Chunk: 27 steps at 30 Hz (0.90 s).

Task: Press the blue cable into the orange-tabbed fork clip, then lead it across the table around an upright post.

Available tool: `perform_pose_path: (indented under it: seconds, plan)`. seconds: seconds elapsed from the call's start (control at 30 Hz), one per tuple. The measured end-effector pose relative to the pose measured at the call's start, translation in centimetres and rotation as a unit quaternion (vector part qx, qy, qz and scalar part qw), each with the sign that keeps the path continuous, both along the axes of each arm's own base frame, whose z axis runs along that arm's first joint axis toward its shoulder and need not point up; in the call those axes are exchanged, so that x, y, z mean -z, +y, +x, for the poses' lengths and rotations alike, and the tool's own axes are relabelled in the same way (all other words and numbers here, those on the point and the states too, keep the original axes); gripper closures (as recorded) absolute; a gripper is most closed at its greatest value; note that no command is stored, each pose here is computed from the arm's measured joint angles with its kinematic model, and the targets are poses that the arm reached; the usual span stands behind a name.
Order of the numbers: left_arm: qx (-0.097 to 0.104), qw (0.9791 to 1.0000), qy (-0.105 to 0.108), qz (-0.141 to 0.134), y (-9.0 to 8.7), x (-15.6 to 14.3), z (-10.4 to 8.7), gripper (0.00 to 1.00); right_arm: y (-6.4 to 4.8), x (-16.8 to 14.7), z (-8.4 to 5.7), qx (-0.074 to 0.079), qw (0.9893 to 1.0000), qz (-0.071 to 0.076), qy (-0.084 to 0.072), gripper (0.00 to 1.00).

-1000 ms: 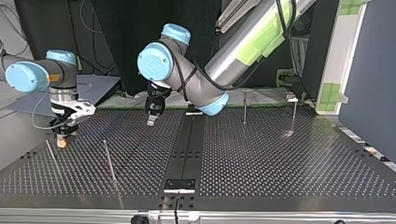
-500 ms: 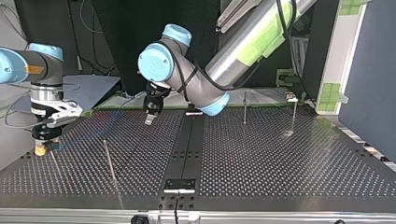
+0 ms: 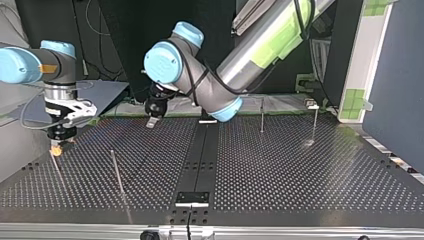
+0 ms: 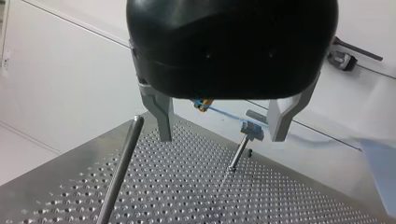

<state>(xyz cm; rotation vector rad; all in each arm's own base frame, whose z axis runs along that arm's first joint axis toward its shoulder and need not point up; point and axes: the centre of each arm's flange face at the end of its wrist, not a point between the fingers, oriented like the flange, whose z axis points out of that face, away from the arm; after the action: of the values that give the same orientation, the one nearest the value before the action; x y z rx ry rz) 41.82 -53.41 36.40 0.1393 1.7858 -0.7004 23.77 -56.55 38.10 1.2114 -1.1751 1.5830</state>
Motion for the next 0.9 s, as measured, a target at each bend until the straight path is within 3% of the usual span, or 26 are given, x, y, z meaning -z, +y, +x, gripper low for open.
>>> perform_pose_path:
  seconds: [0.27,0.47,0.67,0.9]
  plan:
    - [-0.01,0.9997,0.011,-0.017,-0.6,0.0,-1.0,0.02,0.6,-0.8,0.5,-0.006,1.0,-0.007,-0.003,1.0]
    - [-0.006,0.9983,0.019,-0.055,-1.3,-0.1,-1.3,0.02,0.9,-1.1,1.0,-0.011,0.9999,-0.009,-0.004,1.0]
    - [0.017,0.9947,0.022,-0.099,-2.4,0.1,-1.0,0.02,1.4,-1.2,2.0,-0.024,0.9997,-0.01,-0.003,1.0]
    - [0.033,0.9874,0.023,-0.153,-3.2,-0.3,-0.4,0.02,2.4,-2.5,3.2,-0.048,0.9986,-0.023,-0.004,1.0]
